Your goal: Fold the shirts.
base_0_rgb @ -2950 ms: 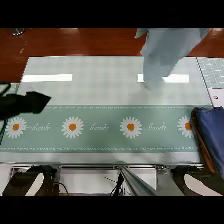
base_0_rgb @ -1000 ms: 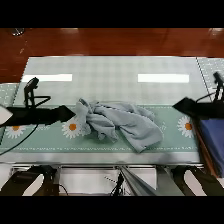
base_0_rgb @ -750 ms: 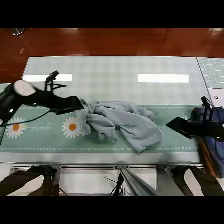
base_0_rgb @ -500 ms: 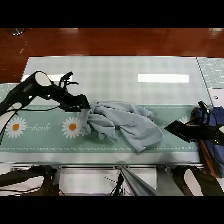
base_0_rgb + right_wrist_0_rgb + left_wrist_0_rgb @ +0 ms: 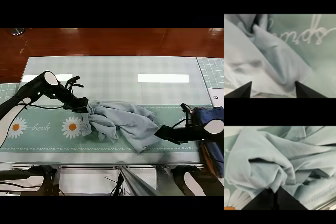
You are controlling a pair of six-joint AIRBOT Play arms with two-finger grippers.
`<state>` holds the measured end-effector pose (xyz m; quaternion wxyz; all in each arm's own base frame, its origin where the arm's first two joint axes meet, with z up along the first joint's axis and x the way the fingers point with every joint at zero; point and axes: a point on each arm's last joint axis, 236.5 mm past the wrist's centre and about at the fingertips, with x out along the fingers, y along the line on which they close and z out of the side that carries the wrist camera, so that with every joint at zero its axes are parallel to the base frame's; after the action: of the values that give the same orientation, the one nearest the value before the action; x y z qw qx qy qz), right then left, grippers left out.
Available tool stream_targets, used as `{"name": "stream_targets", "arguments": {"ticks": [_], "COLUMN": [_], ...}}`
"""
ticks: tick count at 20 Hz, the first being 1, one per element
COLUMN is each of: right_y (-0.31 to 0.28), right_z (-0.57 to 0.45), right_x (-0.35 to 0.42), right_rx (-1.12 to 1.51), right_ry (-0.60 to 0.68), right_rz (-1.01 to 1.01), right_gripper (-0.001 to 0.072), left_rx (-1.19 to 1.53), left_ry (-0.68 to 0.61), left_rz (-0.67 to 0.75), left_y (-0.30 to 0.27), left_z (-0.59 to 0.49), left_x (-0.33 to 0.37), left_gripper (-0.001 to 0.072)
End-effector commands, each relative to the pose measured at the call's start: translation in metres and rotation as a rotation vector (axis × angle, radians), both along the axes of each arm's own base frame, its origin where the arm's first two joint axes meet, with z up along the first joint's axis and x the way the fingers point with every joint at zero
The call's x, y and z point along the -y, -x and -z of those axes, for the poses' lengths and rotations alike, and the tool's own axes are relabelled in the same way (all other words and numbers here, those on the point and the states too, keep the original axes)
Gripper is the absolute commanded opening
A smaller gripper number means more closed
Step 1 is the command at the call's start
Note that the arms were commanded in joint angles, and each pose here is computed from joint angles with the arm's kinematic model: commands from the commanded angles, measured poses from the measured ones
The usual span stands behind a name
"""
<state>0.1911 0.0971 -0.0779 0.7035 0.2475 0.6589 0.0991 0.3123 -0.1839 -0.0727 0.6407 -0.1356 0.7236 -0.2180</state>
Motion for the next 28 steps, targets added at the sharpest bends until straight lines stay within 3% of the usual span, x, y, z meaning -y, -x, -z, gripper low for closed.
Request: {"name": "stream_targets", "arguments": {"ticks": [1,2,3,4,5,9,12,14,18,22,25,28], "right_y": [-0.011,-0.020,-0.028,-0.037,-0.048,-0.127,-0.193,-0.201,-0.152,-0.086,-0.035,0.006], "right_z": [0.015,0.019,0.021,0.021,0.015,-0.086,-0.246,-0.354,-0.492,-0.532,-0.527,-0.535], "right_x": [-0.032,-0.038,-0.041,-0.044,-0.047,-0.041,-0.019,-0.002,0.020,0.039,0.047,0.041], "right_rx": [0.002,0.019,0.030,0.045,0.082,0.347,0.690,0.912,1.168,1.252,1.219,1.258], "right_ry": [-0.022,-0.032,-0.041,-0.047,-0.056,0.003,0.055,0.085,0.177,0.308,0.390,0.400], "right_rz": [-0.019,0.003,0.026,0.032,0.006,-0.119,-0.110,-0.081,-0.087,-0.047,-0.024,-0.015], "right_gripper": [0.0617,0.0588,0.0437,0.0156,0.0021,0.0020,0.0020,0.0020,0.0020,0.0021,0.0021,0.0020], "left_rx": [0.001,0.001,0.002,0.001,0.005,0.205,0.602,0.893,1.301,1.558,1.628,1.512], "left_ry": [0.001,0.001,0.001,0.002,0.003,0.034,0.132,0.169,0.159,-0.012,-0.121,-0.155], "left_rz": [0.011,0.011,0.011,0.011,0.011,-0.048,-0.196,-0.286,-0.388,-0.488,-0.504,-0.430], "left_y": [0.000,0.000,0.000,0.000,0.000,-0.037,-0.096,-0.108,-0.055,0.024,0.076,0.105], "left_z": [0.001,0.001,0.001,0.000,-0.002,-0.060,-0.192,-0.296,-0.453,-0.525,-0.538,-0.503], "left_x": [0.000,0.000,0.000,0.000,0.000,-0.013,-0.030,-0.052,-0.102,-0.150,-0.156,-0.141], "left_gripper": [0.0021,0.0020,0.0021,0.0021,0.0020,0.0020,0.0020,0.0020,0.0020,0.0020,0.0021,0.0020]}}
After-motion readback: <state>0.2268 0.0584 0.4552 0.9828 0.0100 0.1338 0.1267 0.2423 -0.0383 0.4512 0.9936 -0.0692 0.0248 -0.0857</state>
